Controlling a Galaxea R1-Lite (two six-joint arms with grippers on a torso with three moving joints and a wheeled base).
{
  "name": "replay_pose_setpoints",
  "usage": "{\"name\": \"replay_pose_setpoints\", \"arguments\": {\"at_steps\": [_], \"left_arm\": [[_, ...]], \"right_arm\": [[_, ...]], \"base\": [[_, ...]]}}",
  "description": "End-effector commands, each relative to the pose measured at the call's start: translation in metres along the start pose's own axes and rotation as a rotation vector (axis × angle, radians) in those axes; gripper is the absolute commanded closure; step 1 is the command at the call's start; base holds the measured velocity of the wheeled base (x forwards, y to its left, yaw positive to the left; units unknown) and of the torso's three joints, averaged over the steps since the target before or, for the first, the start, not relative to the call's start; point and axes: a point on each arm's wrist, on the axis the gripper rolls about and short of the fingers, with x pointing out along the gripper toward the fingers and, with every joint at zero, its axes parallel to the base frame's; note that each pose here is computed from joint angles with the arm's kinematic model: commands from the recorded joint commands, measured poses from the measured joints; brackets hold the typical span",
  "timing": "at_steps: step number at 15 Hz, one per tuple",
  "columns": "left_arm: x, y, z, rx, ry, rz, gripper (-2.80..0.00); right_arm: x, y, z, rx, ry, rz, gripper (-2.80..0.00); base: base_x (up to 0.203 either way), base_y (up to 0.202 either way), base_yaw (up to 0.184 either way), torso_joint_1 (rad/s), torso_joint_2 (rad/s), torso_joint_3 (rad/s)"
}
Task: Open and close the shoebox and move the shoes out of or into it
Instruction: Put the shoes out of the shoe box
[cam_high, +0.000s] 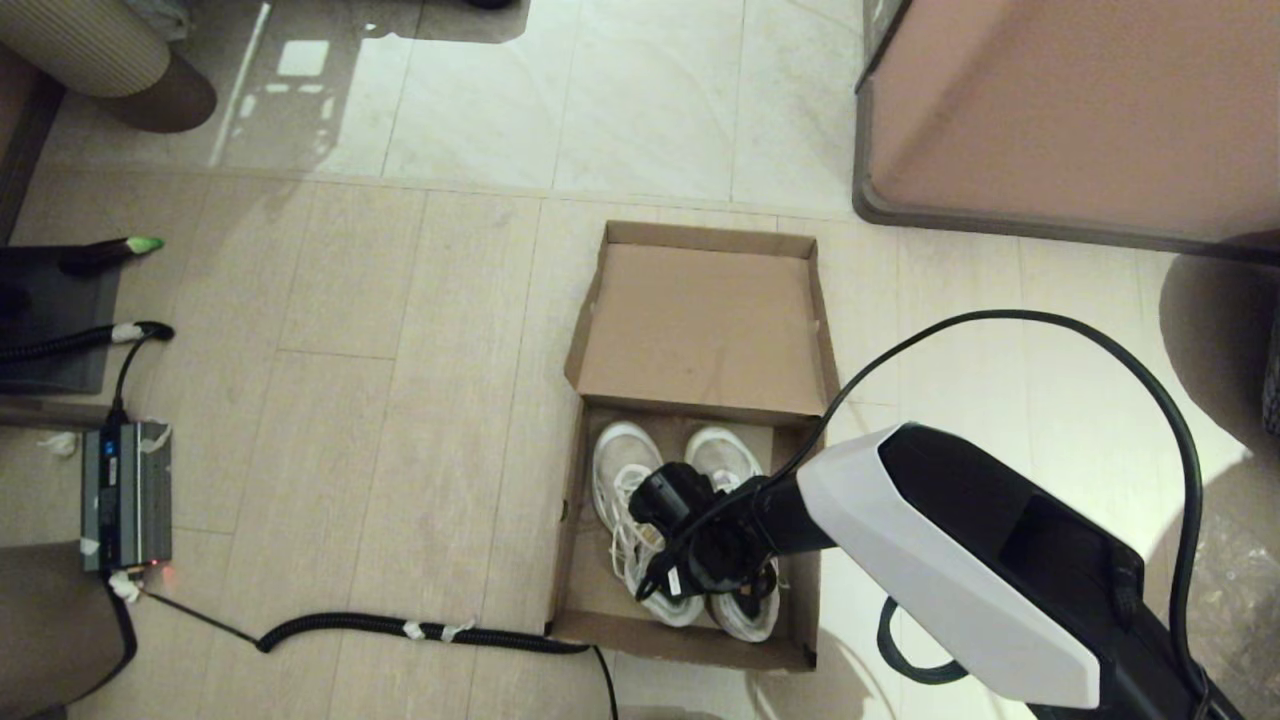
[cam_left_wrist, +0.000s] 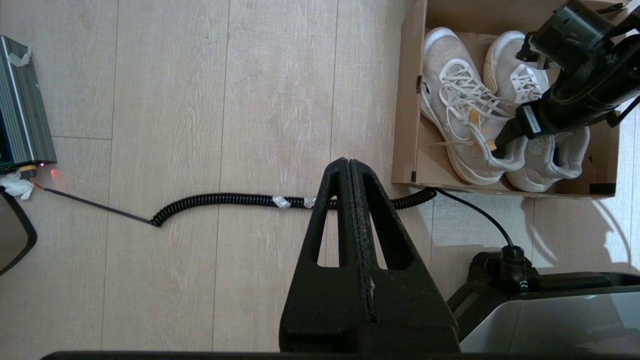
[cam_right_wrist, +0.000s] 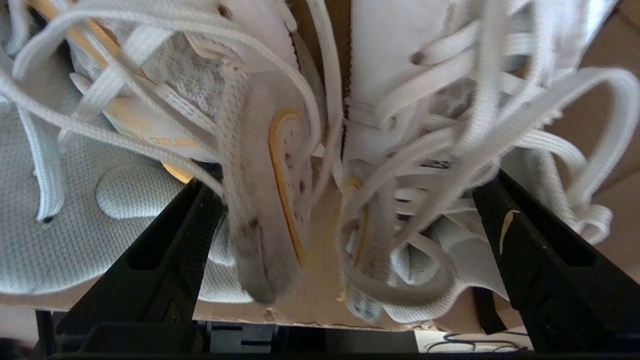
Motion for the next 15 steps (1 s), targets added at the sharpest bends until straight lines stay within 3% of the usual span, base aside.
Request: {"name": "replay_pose_setpoints", "arguments": {"at_steps": [1, 6, 7, 15], "left_arm": [[0.0, 0.0, 0.0, 0.0, 0.0, 0.0, 0.0], [0.0, 0.0, 0.0, 0.0, 0.0, 0.0, 0.0], [0.0, 0.0, 0.0, 0.0, -0.002, 0.0, 0.0], [0.0, 0.0, 0.0, 0.0, -0.003, 0.0, 0.0]], "right_arm": [[0.007, 0.004, -0.001, 0.008, 0.001, -0.001, -2.8], [0.009, 0.007, 0.002, 0.035, 0.015, 0.0, -2.78], [0.01, 0.008, 0.001, 0.034, 0.018, -0.003, 0.0], [-0.006, -0.003, -0.001, -0.001, 0.135, -0.05, 0.0]], "base": [[0.0, 0.0, 0.0, 0.0, 0.0, 0.0], [0.0, 0.0, 0.0, 0.0, 0.0, 0.0], [0.0, 0.0, 0.0, 0.0, 0.0, 0.0], [0.0, 0.0, 0.0, 0.0, 0.0, 0.0]]}}
